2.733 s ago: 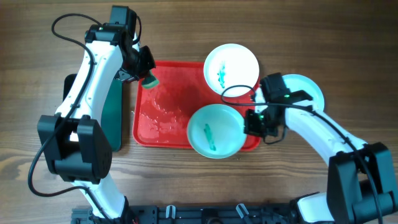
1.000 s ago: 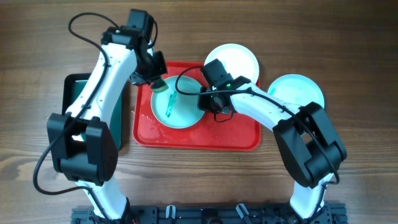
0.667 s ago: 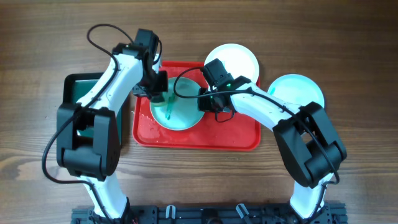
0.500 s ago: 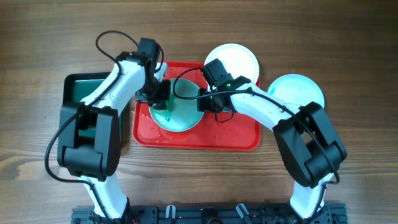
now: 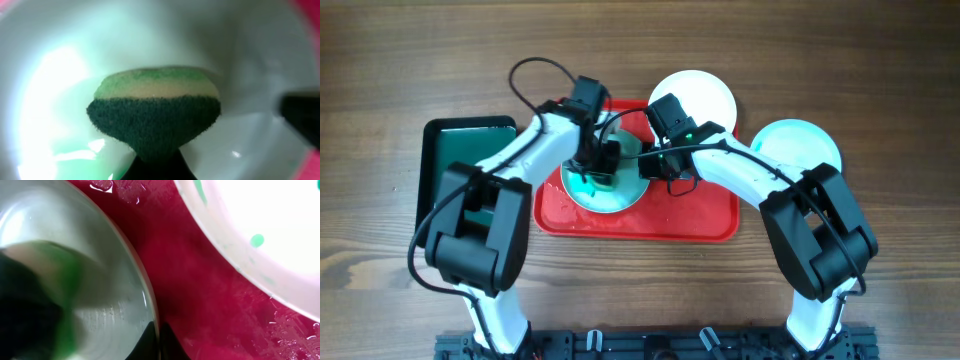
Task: Clean dirty plates on tray and stack at the side
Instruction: 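Scrub the plate with the sponge while the right gripper holds it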
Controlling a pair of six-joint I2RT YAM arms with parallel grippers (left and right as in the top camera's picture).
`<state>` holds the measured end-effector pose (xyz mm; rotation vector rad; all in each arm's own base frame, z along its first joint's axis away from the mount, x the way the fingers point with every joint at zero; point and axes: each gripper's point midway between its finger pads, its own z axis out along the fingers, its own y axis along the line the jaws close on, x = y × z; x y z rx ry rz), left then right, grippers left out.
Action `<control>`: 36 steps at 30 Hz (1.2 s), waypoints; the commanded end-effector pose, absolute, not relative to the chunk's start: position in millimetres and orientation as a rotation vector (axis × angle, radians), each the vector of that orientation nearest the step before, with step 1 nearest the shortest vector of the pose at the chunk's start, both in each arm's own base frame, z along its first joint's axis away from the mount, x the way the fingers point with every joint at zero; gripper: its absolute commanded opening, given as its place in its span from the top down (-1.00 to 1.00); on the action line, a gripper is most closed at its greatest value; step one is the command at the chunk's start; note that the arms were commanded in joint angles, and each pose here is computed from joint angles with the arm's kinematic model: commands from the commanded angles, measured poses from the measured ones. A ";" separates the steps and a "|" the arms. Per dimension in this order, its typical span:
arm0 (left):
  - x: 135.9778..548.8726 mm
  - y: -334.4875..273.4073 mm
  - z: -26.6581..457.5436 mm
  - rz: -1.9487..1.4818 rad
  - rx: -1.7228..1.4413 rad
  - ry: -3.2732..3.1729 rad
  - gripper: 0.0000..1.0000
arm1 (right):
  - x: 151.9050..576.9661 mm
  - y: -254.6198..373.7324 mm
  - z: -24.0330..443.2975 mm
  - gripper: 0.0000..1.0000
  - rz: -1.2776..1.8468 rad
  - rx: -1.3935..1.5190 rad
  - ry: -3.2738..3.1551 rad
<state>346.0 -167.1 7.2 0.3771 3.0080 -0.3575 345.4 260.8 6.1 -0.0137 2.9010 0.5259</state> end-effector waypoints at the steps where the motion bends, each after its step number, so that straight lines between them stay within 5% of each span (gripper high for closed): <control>1: 340.1 -184.3 0.4 -0.401 0.260 3.028 0.92 | 345.1 268.5 3.8 0.91 0.557 -0.065 2.905; 7: 378.3 -108.1 -0.7 0.089 -0.228 2.901 0.92 | 344.6 268.3 3.6 0.91 0.555 -0.069 2.906; 12: 370.2 -51.2 5.9 0.423 -0.482 2.824 0.92 | 344.6 268.3 3.6 0.92 0.555 -0.070 2.906; 16: 351.2 -55.4 1.8 0.421 -0.370 2.941 0.92 | 344.5 268.1 3.7 0.91 0.555 -0.070 2.907; 26: 287.1 -175.5 1.6 -0.466 0.589 3.177 0.92 | 344.8 268.2 3.7 0.91 0.555 -0.068 2.906; 32: 298.2 -196.7 0.6 -0.463 0.644 3.085 0.92 | 344.4 268.7 3.8 0.91 0.560 -0.069 2.907; 36: 349.5 -164.3 -3.7 -0.137 0.206 2.997 0.92 | 344.1 268.8 3.8 0.91 0.562 -0.070 2.908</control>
